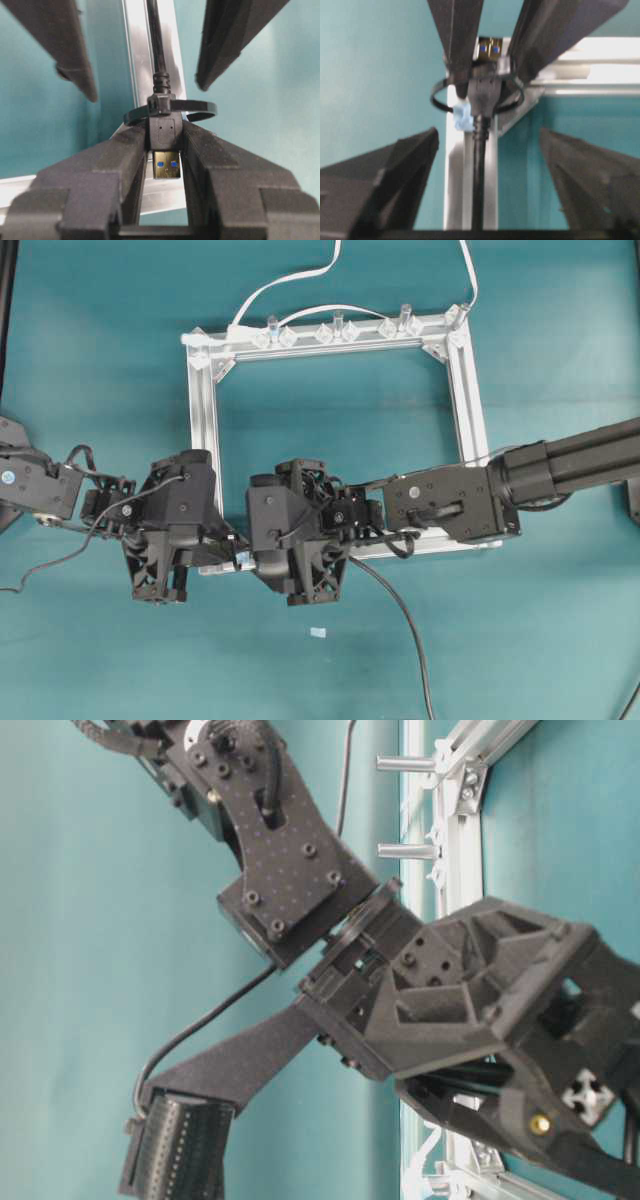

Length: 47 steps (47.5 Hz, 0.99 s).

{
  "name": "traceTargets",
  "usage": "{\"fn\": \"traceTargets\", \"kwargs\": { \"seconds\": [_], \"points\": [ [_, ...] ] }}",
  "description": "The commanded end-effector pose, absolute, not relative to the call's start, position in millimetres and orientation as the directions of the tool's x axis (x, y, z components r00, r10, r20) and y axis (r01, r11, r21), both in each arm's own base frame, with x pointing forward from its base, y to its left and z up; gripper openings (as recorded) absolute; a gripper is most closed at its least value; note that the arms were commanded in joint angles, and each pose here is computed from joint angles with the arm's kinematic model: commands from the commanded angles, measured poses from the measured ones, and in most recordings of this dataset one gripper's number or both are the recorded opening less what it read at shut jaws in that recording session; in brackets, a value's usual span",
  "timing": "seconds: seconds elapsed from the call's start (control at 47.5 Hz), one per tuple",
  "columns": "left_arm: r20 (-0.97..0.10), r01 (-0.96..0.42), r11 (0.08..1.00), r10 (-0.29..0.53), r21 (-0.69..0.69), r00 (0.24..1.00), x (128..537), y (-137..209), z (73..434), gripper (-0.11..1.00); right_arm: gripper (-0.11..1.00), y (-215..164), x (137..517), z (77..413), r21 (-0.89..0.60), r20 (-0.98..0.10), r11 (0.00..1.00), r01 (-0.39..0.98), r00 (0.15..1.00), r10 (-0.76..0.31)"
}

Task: Insert the wire through the string loop located on the left side.

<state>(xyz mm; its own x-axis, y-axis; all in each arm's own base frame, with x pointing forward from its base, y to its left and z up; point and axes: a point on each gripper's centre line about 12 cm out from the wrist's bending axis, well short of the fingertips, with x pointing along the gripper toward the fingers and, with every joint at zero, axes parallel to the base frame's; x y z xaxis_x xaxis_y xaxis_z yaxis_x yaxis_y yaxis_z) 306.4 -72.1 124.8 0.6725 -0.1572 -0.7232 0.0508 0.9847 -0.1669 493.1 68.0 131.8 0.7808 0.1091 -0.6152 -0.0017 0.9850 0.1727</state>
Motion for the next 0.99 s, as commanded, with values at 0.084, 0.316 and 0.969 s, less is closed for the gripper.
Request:
{"fn": "traceTargets", "kwargs": {
  "seconds": [0.084, 0.316, 0.969],
  "points": [
    [-0.695, 0.052, 0.983, -0.162, -0.176, 0.7, 312.9, -72.7, 138.0, 0.2, 0.95, 70.5, 495.8, 147.7, 0.175, -0.578, 0.984, -0.015, 0.808, 0.115],
    [-0.699, 0.053, 0.983, -0.163, -0.176, 0.696, 312.9, -73.3, 138.1, 0.2, 0.95, 69.8, 496.2, 148.3, 0.174, -0.577, 0.985, -0.015, 0.809, 0.114],
    [-0.772, 0.015, 0.982, -0.159, -0.19, 0.616, 282.6, -68.2, 153.3, 0.2, 0.95, 71.2, 495.2, 149.6, 0.172, -0.578, 0.985, -0.019, 0.807, 0.117]
  ]
}}
